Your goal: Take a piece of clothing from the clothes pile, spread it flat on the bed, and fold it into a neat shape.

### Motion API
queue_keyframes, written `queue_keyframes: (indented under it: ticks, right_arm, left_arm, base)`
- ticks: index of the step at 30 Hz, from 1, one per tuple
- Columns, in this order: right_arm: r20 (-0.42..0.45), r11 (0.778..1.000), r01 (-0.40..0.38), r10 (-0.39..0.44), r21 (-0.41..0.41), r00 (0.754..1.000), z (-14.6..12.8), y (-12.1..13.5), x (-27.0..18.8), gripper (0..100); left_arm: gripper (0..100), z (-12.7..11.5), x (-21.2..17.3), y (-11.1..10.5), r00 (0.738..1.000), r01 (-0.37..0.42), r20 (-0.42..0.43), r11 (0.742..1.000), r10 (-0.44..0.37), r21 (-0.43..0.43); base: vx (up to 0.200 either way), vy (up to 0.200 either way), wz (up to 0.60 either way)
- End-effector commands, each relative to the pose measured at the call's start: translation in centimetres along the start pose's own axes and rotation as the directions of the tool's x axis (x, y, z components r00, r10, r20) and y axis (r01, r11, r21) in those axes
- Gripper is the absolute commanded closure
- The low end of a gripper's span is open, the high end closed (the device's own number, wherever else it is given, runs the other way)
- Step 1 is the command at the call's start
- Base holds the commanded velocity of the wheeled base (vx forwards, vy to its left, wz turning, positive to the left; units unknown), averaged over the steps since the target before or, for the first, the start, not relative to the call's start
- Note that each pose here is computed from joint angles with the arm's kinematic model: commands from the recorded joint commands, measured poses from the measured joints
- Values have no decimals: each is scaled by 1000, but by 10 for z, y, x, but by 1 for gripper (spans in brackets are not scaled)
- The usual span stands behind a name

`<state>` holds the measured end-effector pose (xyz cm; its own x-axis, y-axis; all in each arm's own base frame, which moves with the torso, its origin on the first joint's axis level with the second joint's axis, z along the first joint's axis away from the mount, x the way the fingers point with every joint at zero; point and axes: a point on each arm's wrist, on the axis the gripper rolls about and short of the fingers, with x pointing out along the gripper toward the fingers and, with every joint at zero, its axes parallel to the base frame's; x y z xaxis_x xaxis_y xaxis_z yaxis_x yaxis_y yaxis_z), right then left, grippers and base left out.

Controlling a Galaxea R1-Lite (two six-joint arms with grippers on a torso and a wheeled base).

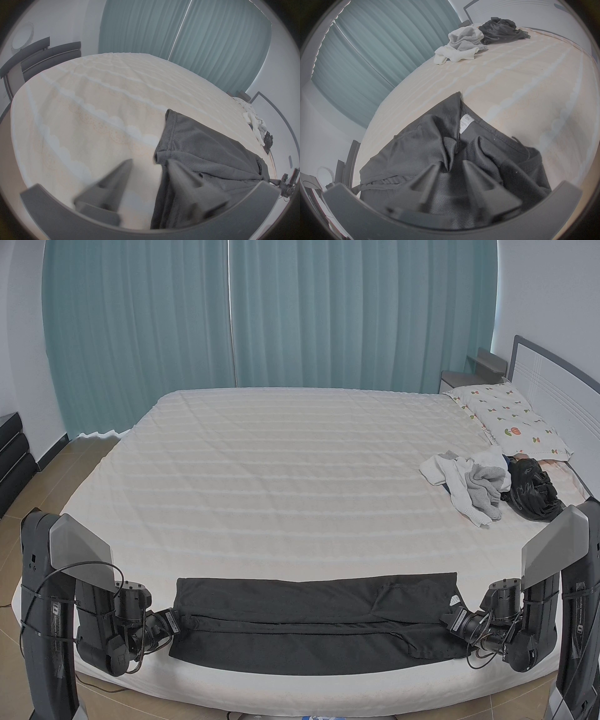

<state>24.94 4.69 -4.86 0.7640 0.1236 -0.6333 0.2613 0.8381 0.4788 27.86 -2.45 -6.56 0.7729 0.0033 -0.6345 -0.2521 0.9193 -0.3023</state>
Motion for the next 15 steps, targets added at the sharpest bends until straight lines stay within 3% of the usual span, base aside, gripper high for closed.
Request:
queue_keyframes:
  ticks: [1, 10, 15]
  right_arm:
    - [1, 1000, -6, 6, 4, 1000, -1, 1, 1, 0]
    - [113, 995, -46, 36, 87, 993, 29, 2, -20, 0]
    - [92, 994, -55, 47, 90, 995, 27, 0, -30, 0]
  left_arm:
    - [0, -1, -1, 0, 1000, -7, 1, 1000, 7, 4]
    - [0, 15, -27, 1, 995, 21, 95, 999, -17, -35]
    - [0, 12, -50, 5, 998, 62, 35, 998, -61, -29]
  base:
    - [0, 0, 0]
    - [0, 0, 0]
    - [0, 0, 0]
